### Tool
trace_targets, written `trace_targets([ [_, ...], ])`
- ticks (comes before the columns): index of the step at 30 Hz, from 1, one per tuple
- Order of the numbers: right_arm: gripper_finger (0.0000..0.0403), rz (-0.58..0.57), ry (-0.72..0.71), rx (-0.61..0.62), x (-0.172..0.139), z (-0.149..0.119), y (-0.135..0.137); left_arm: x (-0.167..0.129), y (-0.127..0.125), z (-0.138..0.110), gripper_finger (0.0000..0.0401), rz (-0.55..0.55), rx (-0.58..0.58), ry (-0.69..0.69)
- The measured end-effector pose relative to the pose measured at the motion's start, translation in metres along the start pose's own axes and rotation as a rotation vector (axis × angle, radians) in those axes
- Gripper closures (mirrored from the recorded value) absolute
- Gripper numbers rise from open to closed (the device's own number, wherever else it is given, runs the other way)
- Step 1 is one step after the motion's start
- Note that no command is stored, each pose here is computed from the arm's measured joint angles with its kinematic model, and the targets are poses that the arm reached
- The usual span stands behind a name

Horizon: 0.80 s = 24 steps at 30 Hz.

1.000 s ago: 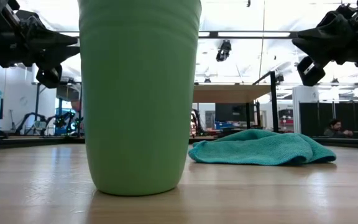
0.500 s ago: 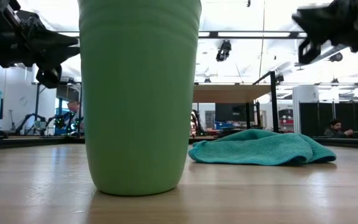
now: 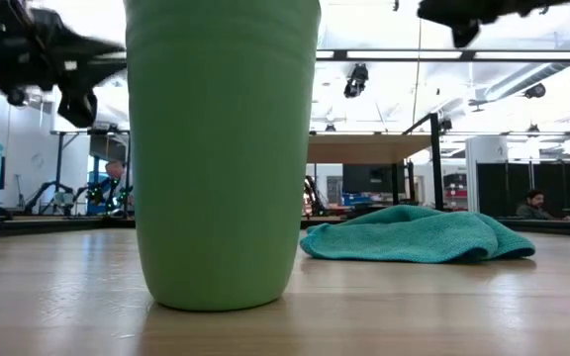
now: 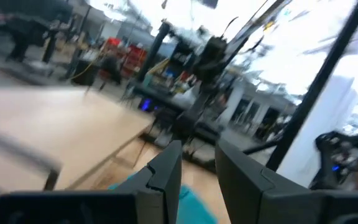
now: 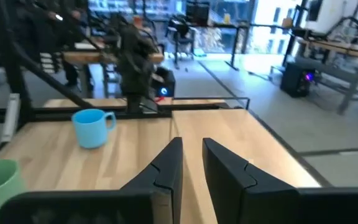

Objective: Stack small to large cups/mugs on shelf
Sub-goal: Put the transparent mug on the shelf

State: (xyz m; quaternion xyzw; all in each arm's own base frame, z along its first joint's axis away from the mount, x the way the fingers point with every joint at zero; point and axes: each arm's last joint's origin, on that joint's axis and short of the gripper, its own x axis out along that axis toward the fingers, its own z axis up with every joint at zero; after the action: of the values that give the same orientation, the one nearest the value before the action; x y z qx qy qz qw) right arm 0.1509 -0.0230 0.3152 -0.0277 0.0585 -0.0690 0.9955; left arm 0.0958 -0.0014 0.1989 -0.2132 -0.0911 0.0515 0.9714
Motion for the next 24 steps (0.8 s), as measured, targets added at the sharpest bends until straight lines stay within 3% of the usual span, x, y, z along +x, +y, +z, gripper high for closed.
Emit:
trace_targets([
  [8, 0.0346, -0.012, 0.069, 0.027, 0.042, 0.028, -0.003, 0.009, -0.027, 0.058, 0.0317, 0.007, 0.096, 0.021],
  [16, 0.0346, -0.010, 0.214, 0.103, 0.070, 0.037, -0.003, 0.033, -0.060, 0.120, 0.0317, 0.099, 0.176, 0.301],
  [24, 0.0346, -0.019, 0.449, 0.159, 0.071, 0.049, -0.004, 0.052, -0.086, 0.169, 0.0317, 0.039, 0.130, 0.137],
])
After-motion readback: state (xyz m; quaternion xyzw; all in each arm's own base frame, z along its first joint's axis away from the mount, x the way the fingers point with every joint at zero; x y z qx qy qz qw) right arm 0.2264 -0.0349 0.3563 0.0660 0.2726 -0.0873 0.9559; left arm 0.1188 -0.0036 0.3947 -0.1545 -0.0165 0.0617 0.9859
